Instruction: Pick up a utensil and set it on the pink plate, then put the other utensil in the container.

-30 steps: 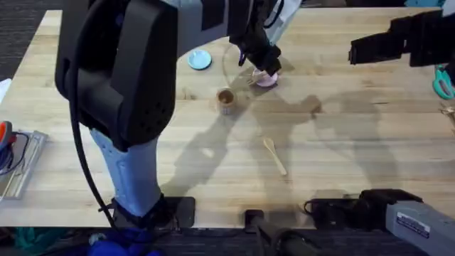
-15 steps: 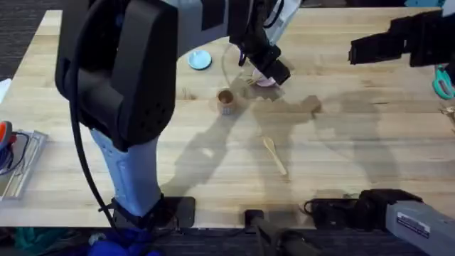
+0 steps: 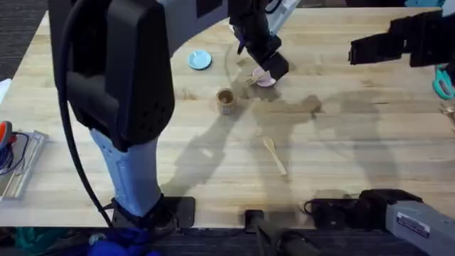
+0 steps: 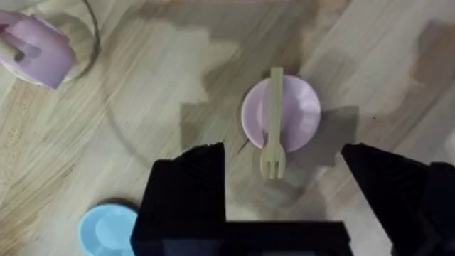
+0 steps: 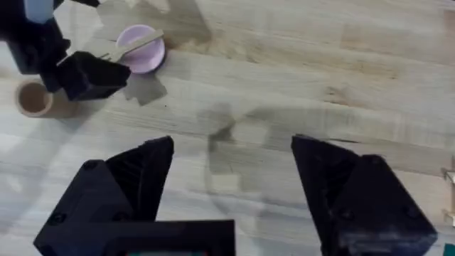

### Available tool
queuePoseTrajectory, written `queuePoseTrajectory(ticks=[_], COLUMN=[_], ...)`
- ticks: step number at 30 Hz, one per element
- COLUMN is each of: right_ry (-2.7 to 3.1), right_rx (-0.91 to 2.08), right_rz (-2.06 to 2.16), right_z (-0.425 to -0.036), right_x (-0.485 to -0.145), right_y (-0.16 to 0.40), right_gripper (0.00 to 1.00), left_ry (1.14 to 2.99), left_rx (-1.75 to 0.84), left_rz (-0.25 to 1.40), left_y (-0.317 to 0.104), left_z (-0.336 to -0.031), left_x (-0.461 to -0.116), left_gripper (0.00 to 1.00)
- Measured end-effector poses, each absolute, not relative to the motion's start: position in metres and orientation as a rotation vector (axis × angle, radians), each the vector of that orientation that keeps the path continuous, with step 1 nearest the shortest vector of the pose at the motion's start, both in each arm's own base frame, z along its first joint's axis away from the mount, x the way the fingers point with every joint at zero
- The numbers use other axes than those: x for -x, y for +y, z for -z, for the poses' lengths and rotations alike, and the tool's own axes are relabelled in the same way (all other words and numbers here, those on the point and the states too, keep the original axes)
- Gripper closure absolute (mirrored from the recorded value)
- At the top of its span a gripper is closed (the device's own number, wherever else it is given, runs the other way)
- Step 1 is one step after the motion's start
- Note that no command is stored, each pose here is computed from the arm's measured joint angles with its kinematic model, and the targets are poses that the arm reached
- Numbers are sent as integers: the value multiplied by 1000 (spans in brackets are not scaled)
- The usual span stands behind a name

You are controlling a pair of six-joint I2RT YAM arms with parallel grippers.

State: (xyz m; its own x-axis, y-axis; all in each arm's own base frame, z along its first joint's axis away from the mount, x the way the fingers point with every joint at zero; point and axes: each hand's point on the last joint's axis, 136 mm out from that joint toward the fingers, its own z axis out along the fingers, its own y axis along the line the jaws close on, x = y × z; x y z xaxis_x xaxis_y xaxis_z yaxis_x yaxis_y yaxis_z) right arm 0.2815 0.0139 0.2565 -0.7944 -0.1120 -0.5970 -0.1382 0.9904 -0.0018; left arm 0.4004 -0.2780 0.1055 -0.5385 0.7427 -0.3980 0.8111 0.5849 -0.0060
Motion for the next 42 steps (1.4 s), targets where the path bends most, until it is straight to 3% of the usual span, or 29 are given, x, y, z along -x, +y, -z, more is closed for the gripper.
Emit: queuePoseTrajectory(ticks=[6,14,18,26,34,42], right_ry=[2497,2497,2497,2497,2497,2493], right_rx=[174,174,174,174,174,231], right_rz=[-55,-55,-55,-55,-55,-75], right_z=[-256,-256,-256,-256,-256,-256], right_x=[-282,-282,-282,-282,-282,-280], right_y=[14,14,14,14,14,27], right_gripper=[5,5,5,5,5,5], left_ry=[2475,2439,2463,2524,2466,2485], left_rx=[-1277,-1167,-1092,-892,-695,-468], left_rz=[258,239,220,169,99,19], left_y=[-266,-225,-195,-120,-62,-8], left_z=[-118,-183,-200,-209,-228,-220], left_x=[-393,-387,-384,-363,-317,-280], left_gripper=[7,8,8,8,8,8])
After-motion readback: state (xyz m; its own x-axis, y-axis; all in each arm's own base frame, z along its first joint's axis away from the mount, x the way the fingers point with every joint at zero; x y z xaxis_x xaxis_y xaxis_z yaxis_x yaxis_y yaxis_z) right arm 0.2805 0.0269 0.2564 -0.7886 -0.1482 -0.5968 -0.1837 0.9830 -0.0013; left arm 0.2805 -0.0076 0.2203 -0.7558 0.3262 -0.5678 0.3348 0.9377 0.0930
